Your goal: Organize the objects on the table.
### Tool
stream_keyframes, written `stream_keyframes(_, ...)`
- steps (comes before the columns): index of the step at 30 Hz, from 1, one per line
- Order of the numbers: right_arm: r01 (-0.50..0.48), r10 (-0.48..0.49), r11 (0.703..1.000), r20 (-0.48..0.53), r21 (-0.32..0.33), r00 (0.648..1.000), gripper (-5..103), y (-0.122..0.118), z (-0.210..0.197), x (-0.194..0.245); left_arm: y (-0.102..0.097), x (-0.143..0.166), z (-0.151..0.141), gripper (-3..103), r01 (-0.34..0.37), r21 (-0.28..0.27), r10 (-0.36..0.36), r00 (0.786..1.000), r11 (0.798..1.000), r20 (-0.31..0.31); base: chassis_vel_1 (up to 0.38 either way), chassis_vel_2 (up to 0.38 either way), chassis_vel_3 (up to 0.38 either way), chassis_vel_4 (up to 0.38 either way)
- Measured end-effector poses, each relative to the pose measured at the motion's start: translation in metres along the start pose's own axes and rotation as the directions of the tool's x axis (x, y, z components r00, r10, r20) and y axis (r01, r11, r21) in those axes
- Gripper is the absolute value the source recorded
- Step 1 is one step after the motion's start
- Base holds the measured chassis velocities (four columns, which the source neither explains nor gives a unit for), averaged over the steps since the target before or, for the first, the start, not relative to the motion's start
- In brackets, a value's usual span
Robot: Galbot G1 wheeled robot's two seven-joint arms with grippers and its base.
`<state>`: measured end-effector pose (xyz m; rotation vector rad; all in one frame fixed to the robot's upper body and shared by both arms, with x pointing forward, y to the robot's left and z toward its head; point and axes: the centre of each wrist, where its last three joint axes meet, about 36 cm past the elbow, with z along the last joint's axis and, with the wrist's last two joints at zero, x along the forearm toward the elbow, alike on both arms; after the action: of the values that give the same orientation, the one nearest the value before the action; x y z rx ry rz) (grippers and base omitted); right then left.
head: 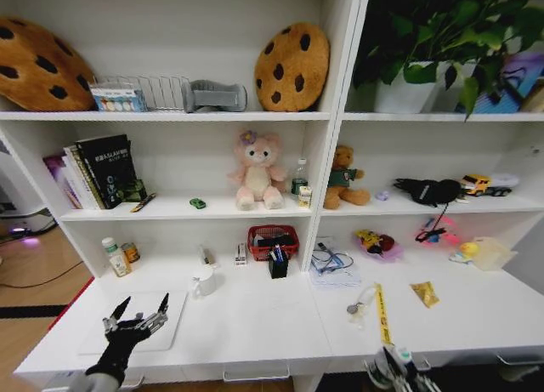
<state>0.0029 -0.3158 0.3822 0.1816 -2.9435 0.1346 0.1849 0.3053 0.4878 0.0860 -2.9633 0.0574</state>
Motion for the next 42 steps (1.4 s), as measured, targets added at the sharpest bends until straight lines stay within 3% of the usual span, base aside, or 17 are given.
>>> stream_keyframes(5,0.017,-0.017,1.0,-0.114,-0.003,0.993,25,0.016,0.035,0.034,0.0,0.0,0.0,100,0.0,0.0,0.0,1.0,1.0,0.0,0.0,0.0,0.0,0.0)
stream_keyframes(7,0.004,-0.004,1.0,-0.167,0.004,0.986,25,0.02,0.07,0.042,0.0,0.0,0.0,100,0.0,0.0,0.0,1.0,1.0,0.0,0.0,0.0,0.0,0.0)
stream_keyframes(16,-0.009,0.016,1.0,-0.32,0.025,0.947,25,0.005,0.174,0.04,0.0,0.0,0.0,100,0.0,0.0,0.0,1.0,1.0,0.0,0.0,0.0,0.0,0.0)
stream_keyframes(27,-0.168,0.121,0.983,-0.423,-0.074,0.898,25,-0.003,0.248,-0.042,0.0,0.0,0.0,100,0.0,0.0,0.0,1.0,1.0,0.0,0.0,0.0,0.0,0.0)
stream_keyframes(32,-0.16,0.131,0.987,-0.431,-0.031,0.893,25,-0.014,0.274,-0.087,0.0,0.0,0.0,100,0.0,0.0,0.0,1.0,1.0,0.0,0.0,0.0,0.0,0.0)
stream_keyframes(34,-0.183,0.158,0.983,-0.417,-0.02,0.895,25,-0.023,0.285,-0.125,0.0,0.0,0.0,100,0.0,0.0,0.0,1.0,1.0,0.0,0.0,0.0,0.0,0.0)
stream_keyframes(38,-0.216,0.192,0.976,-0.425,-0.01,0.885,25,-0.032,0.296,-0.149,0.0,0.0,0.0,100,0.0,0.0,0.0,1.0,1.0,0.0,0.0,0.0,0.0,0.0)
stream_keyframes(42,-0.199,0.197,0.979,-0.433,0.042,0.88,25,-0.045,0.311,-0.172,0.0,0.0,0.0,100,0.0,0.0,0.0,1.0,1.0,0.0,0.0,0.0,0.0,0.0)
